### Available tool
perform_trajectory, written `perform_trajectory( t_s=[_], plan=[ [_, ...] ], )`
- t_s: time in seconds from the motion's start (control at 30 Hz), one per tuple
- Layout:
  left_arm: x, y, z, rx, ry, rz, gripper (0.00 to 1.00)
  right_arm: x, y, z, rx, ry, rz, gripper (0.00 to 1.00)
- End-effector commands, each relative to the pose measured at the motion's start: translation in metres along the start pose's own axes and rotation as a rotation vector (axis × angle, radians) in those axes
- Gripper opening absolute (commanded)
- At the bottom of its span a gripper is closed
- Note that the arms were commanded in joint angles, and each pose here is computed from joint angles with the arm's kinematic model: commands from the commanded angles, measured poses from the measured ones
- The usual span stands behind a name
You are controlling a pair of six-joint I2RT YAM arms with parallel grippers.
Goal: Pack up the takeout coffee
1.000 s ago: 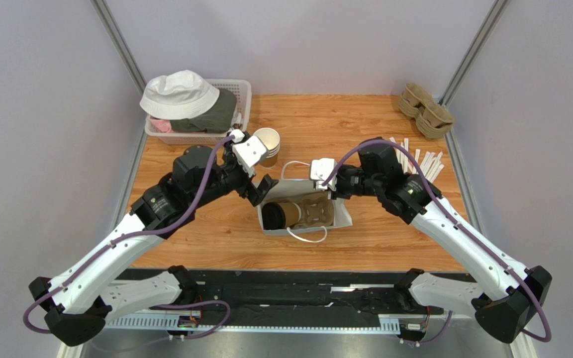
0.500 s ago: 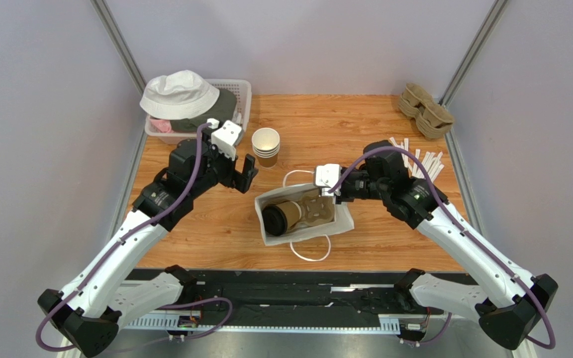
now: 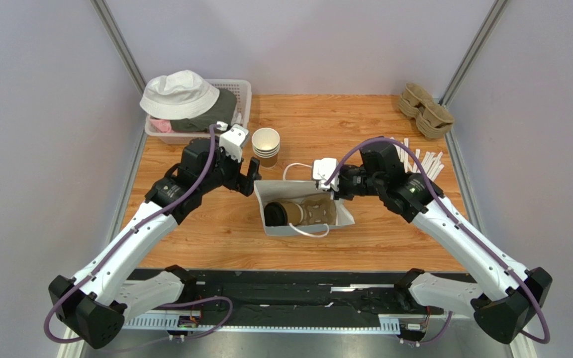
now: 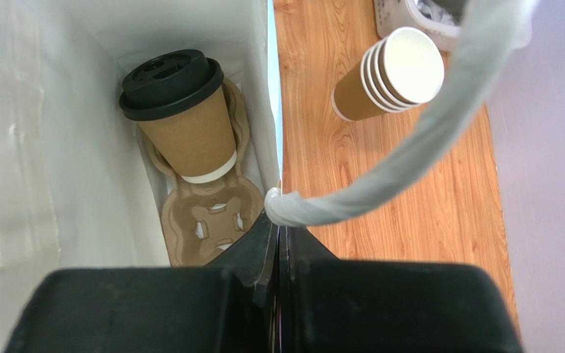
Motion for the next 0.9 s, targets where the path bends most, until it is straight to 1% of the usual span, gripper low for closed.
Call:
perform_trajectory(
  t_s=[0.0,0.1,0.17,0.27,0.3,0.33,0.37,0.4,0.43,0.5,0.6,0.73,0.83,0.87],
  plan=[
    [-0.013,0.000,0.004,0.024,0.024,-0.035,0.99,-0.001,0.000,-0.019,0.049,-0.091,0.016,0.00],
    [-0.013,-0.003,0.007,0.037,0.048,-0.015,0.99,0.009,-0.005,-0.030,0.066,-0.149,0.048,0.00],
    [-0.012,-0.005,0.011,0.041,0.079,0.018,0.99,0.014,-0.006,-0.038,0.083,-0.181,0.062,0.00],
    [-0.009,-0.009,0.016,0.041,0.113,0.050,0.99,0.012,-0.005,-0.048,0.101,-0.212,0.058,0.01],
    [-0.008,-0.009,0.017,0.040,0.113,0.053,0.99,0.011,-0.005,-0.049,0.104,-0.220,0.057,0.10],
    [-0.008,-0.009,0.017,0.043,0.112,0.051,0.99,0.008,-0.005,-0.051,0.109,-0.218,0.051,0.17],
    [-0.007,-0.009,0.017,0.043,0.111,0.052,0.99,0.007,-0.004,-0.052,0.114,-0.223,0.050,0.26],
    [-0.007,-0.009,0.018,0.040,0.109,0.050,0.99,0.005,-0.003,-0.053,0.119,-0.228,0.046,0.47],
    [-0.007,-0.009,0.018,0.041,0.107,0.052,0.99,0.000,-0.001,-0.056,0.130,-0.244,0.036,0.55],
    [-0.007,-0.009,0.020,0.031,0.106,0.052,0.99,-0.006,0.001,-0.058,0.141,-0.260,0.025,0.67],
    [-0.009,-0.008,0.023,0.019,0.103,0.046,0.99,-0.023,0.015,-0.064,0.184,-0.292,-0.006,0.72],
    [-0.008,-0.008,0.029,-0.009,0.109,0.042,0.99,-0.042,0.043,-0.070,0.252,-0.349,-0.050,0.75],
    [-0.010,-0.009,0.031,-0.022,0.113,0.033,0.99,-0.049,0.071,-0.079,0.361,-0.425,-0.084,0.76],
    [-0.013,-0.008,0.033,-0.031,0.111,0.020,0.99,-0.042,0.085,-0.087,0.440,-0.472,-0.069,0.76]
  ],
)
Point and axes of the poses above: each gripper's point midway between its finger pads, its own y axis back along the fingers, its own z axis along the line the jaws close on, x = y × z, the point moved 10 cm from there along y, back along the fingers, and after that the axes turned 3 degrees about -y, right-handed, at the moved point
